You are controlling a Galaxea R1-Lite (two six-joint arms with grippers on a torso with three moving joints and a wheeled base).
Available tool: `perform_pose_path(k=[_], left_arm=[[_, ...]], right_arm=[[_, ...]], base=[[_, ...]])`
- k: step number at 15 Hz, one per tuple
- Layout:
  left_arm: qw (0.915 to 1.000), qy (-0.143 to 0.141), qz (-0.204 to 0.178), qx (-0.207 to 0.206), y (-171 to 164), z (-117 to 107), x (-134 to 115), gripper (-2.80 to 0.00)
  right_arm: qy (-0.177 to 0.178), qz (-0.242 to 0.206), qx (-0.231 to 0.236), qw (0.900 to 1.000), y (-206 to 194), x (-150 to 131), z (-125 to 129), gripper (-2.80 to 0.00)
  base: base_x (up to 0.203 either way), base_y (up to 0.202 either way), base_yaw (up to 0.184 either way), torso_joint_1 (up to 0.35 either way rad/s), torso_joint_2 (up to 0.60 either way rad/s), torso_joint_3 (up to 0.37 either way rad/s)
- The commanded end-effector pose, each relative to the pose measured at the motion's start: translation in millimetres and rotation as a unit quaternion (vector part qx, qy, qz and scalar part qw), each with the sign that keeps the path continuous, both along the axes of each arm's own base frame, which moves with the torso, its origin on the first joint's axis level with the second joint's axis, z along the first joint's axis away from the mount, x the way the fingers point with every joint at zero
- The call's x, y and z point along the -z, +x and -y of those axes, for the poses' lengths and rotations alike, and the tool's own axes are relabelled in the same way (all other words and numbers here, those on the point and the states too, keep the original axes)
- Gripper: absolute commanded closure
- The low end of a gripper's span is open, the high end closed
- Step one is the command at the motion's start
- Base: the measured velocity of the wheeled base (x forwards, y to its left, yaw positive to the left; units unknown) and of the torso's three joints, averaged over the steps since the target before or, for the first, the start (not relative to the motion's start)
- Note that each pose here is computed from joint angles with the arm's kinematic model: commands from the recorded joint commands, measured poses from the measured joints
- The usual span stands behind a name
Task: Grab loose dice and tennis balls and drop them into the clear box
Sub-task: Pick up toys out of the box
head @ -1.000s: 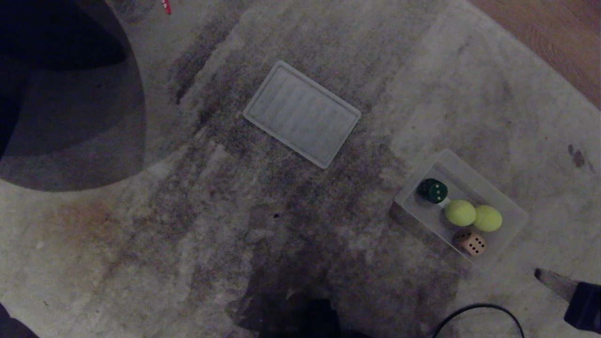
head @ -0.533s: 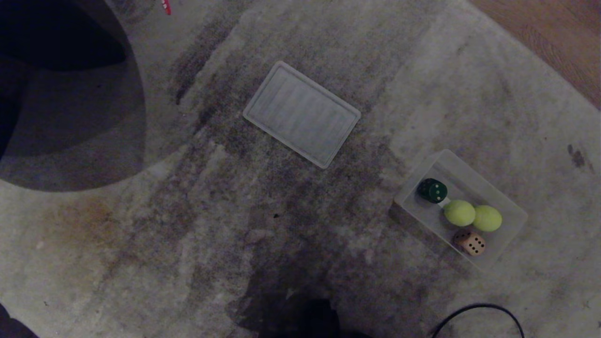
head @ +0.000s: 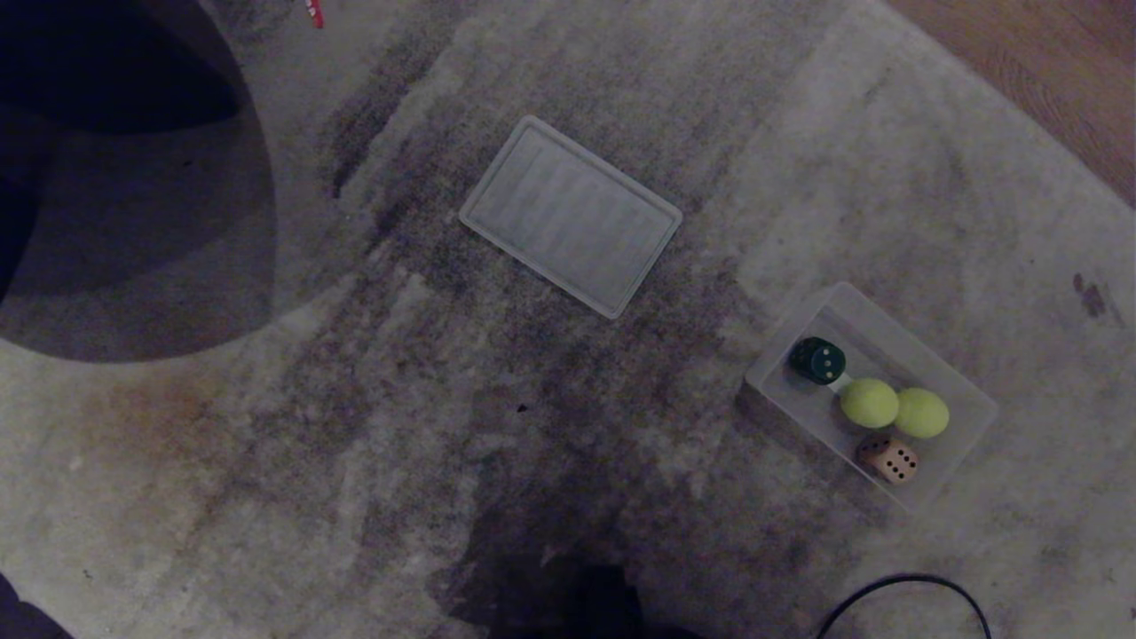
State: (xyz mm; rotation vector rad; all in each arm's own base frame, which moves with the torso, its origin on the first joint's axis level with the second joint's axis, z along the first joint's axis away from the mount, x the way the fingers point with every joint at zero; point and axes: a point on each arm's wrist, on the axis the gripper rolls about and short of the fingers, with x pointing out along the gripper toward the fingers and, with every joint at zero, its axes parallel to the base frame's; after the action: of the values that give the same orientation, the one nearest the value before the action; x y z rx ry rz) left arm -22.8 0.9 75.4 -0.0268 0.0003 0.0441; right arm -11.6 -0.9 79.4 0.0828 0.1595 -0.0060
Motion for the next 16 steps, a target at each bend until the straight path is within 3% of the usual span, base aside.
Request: perform_pose_path(k=[1, 11, 16], left_arm=[[1.0000, -0.001, -0.001, -0.001, 0.2, 0.0, 0.4, 0.00], [1.0000, 0.003, -0.002, 0.001, 0.2, 0.1, 0.5, 0.00], [0.9999, -0.011, 0.000, -0.002, 0.2, -0.1, 0.2, 0.00]], right_arm=[[-0.006, 0.085, 0.005, 0.996, -11.8, 3.7, 0.1, 0.00], [-0.012, 0.089, 0.006, 0.996, -10.5, 3.9, -0.2, 0.00], [-0.012, 0.089, 0.006, 0.996, -10.5, 3.9, -0.2, 0.00]], base=[[0.000, 0.000, 0.000, 0.000, 0.00, 0.000], [0.000, 0.000, 0.000, 0.000, 0.00, 0.000], [0.000, 0.000, 0.000, 0.000, 0.00, 0.000]])
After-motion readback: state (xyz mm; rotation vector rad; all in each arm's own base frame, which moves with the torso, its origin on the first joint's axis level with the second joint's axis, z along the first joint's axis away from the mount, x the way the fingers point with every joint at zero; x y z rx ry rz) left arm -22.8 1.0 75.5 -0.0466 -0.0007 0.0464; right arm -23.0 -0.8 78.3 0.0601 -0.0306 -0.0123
